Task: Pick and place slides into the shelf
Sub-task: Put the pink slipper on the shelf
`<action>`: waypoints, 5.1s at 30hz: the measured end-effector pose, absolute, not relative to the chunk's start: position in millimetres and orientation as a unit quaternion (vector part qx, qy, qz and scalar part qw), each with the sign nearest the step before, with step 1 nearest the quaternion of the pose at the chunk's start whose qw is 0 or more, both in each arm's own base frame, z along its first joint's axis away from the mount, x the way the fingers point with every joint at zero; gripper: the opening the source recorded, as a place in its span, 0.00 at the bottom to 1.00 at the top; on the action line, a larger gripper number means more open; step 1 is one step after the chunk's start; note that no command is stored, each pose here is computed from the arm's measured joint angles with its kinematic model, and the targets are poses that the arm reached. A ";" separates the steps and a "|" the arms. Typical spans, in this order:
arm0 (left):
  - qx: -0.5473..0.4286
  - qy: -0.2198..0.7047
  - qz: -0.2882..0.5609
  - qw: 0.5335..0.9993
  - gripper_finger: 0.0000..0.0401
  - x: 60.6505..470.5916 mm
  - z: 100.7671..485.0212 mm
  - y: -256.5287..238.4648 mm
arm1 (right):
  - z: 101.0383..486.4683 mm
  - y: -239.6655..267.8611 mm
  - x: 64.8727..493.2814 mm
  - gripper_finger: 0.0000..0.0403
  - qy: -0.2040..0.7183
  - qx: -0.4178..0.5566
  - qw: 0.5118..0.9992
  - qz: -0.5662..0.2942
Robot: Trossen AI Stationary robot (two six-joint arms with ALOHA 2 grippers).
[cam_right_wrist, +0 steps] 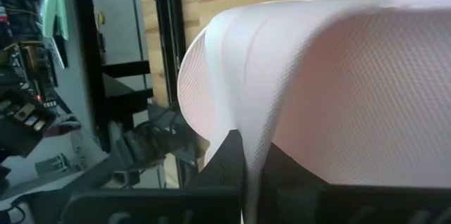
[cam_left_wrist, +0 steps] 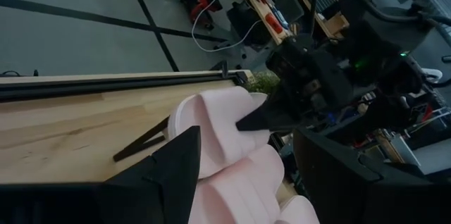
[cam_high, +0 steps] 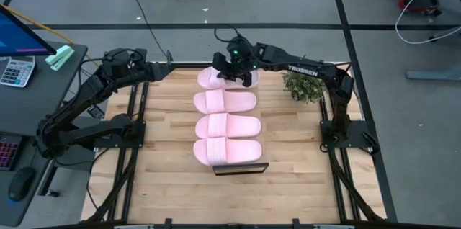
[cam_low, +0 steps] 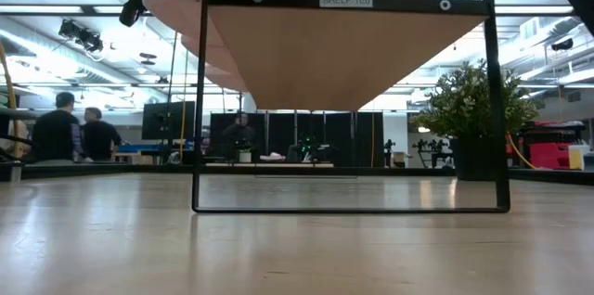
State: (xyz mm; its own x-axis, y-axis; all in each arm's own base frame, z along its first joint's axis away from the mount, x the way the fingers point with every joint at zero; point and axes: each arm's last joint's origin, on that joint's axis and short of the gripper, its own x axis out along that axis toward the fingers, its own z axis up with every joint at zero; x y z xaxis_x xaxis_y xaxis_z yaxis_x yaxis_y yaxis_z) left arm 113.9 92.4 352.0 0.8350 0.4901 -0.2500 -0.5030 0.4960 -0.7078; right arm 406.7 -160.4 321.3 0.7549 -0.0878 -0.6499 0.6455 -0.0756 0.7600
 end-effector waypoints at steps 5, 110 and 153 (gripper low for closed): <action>-0.412 0.008 0.287 0.865 0.58 113.9 351.9 92.4 | 318.8 -161.4 407.5 0.02 0.206 0.671 0.651 -0.290; -0.407 0.010 0.293 0.865 0.58 114.0 351.4 92.8 | 279.9 -150.9 414.8 0.02 0.302 0.681 0.629 -0.220; -0.413 0.021 0.296 0.861 0.58 118.8 347.9 97.1 | 298.7 -141.8 405.5 0.34 0.300 0.647 0.668 -0.213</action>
